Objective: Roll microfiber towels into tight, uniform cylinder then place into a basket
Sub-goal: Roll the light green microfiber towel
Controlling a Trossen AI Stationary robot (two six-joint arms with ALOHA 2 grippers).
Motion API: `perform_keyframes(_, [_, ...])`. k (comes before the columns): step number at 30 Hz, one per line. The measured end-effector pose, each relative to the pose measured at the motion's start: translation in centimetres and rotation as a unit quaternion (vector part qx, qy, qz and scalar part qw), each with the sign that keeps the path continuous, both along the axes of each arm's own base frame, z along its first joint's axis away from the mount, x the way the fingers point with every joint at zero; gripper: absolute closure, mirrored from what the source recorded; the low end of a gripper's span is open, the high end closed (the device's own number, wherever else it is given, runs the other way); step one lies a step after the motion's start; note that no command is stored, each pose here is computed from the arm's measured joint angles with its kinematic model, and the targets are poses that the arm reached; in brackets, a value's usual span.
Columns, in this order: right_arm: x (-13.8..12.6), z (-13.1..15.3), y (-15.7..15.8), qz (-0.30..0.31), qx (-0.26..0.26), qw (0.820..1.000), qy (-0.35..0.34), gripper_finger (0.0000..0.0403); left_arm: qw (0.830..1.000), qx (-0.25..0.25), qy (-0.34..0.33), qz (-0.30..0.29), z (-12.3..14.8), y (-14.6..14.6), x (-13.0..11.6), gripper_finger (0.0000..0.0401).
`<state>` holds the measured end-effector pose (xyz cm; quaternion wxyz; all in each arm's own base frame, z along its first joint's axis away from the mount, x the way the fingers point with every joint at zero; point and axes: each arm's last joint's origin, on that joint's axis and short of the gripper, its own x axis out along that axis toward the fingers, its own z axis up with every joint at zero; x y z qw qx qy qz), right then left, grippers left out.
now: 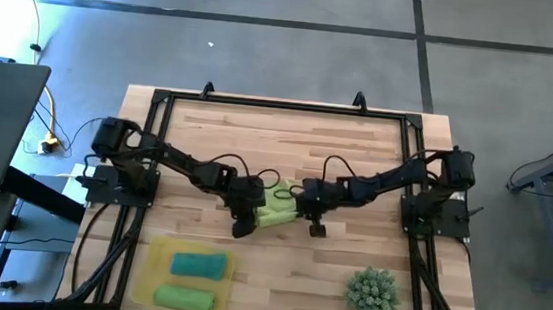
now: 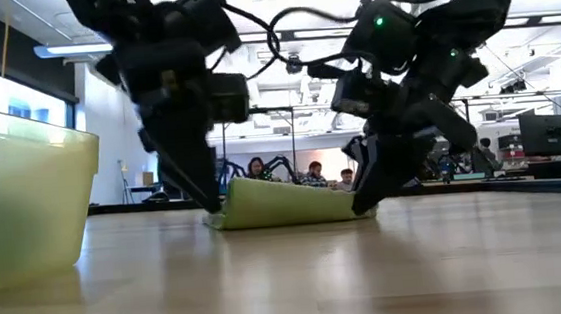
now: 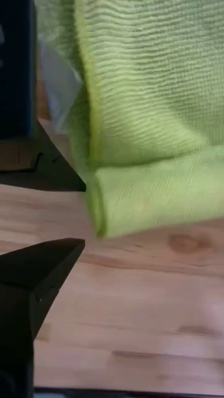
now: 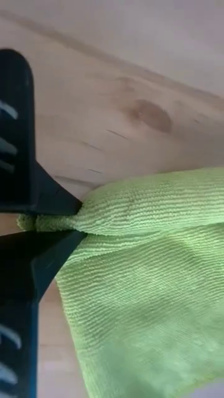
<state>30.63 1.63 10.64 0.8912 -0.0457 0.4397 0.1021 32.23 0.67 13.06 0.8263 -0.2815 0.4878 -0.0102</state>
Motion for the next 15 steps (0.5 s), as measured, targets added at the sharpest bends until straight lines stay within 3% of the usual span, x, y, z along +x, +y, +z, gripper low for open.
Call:
perform_keyframes(7, [0.2, 0.4, -2.0, -0.045, 0.172, 0.983, 0.033, 0.04, 0.995, 0.061, -0.035, -0.067, 2.7, -0.9, -0.9, 0.0277])
perform_keyframes(10, [0.4, 0.7, -2.8, -0.079, 0.239, 0.966, 0.053, 0.0399, 0.985, 0.141, -0.061, -0.083, 3.7, -1.6, -1.0, 0.0276])
perform_keyframes(15, [0.8, 1.3, -3.8, -0.108, 0.308, 0.942, 0.073, 0.0399, 0.943, 0.309, -0.099, -0.078, 4.2, -3.0, -0.4, 0.0276])
